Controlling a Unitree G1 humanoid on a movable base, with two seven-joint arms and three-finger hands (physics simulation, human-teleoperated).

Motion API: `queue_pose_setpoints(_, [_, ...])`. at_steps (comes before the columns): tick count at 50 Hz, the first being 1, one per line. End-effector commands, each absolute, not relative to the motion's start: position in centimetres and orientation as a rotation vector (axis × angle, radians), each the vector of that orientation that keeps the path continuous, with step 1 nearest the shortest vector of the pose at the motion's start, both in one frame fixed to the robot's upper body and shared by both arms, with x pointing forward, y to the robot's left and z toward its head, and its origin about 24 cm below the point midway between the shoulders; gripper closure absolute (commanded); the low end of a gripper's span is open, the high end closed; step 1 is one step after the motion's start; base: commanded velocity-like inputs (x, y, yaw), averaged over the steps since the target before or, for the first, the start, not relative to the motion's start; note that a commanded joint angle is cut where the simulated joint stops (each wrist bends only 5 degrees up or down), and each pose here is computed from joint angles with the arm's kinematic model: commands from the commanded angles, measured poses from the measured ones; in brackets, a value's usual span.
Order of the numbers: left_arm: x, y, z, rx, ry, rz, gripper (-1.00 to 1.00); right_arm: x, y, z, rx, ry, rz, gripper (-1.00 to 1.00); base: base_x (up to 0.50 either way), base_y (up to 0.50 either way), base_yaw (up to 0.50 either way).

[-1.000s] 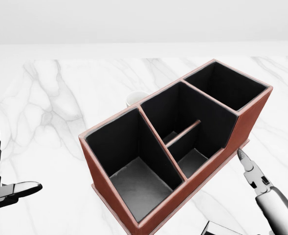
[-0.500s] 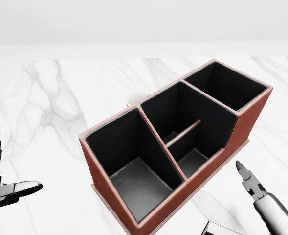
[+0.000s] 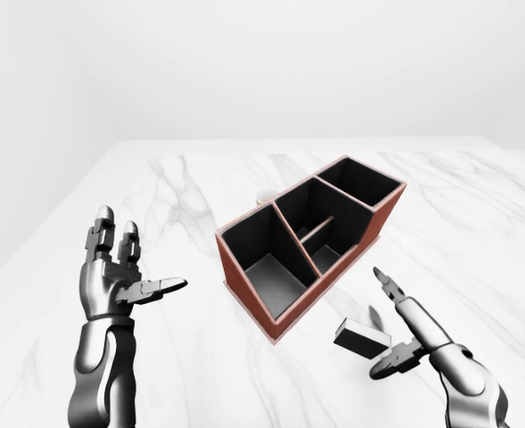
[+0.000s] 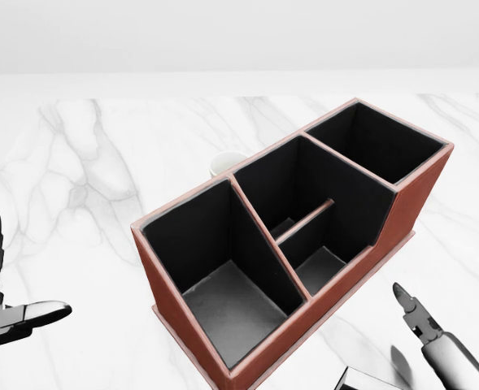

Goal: Pick up the book and place it in the left compartment of the caddy.

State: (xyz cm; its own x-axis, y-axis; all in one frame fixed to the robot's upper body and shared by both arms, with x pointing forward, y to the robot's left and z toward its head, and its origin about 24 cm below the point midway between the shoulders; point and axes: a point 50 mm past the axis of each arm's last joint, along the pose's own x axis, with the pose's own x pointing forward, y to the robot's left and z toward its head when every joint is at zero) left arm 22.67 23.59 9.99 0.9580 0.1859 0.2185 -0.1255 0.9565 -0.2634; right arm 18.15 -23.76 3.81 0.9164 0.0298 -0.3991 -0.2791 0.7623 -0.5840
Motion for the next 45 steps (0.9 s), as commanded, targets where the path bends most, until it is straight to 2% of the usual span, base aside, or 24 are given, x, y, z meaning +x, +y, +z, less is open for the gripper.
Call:
queue_pose_setpoints(1, [22.6,23.6,10.1,-0.252,-0.247,0.162,-1.0,17.7,-23.9,3.1,-0.705,0.43,0.176,-1.0,0.0,0.0,0.0])
queue_pose_setpoints(18, [22.7,23.6,9.9,-0.25,-0.241,0.16,-1.0,18.0,-23.8,2.9,-0.739,0.452,0.194,-1.0,0.0,0.0,0.0])
queue_pose_setpoints(30, [22.7,23.4,9.8,-0.251,-0.236,0.159,-1.0,19.3,-23.1,4.7,-0.848,0.408,0.25,-1.0,0.0,0.0,0.0])
queue_pose_setpoints(45, [22.7,23.5,9.8,-0.254,-0.234,0.16,-1.0,19.5,-23.0,2.3,-0.805,0.477,0.286,-1.0,0.0,0.0,0.0])
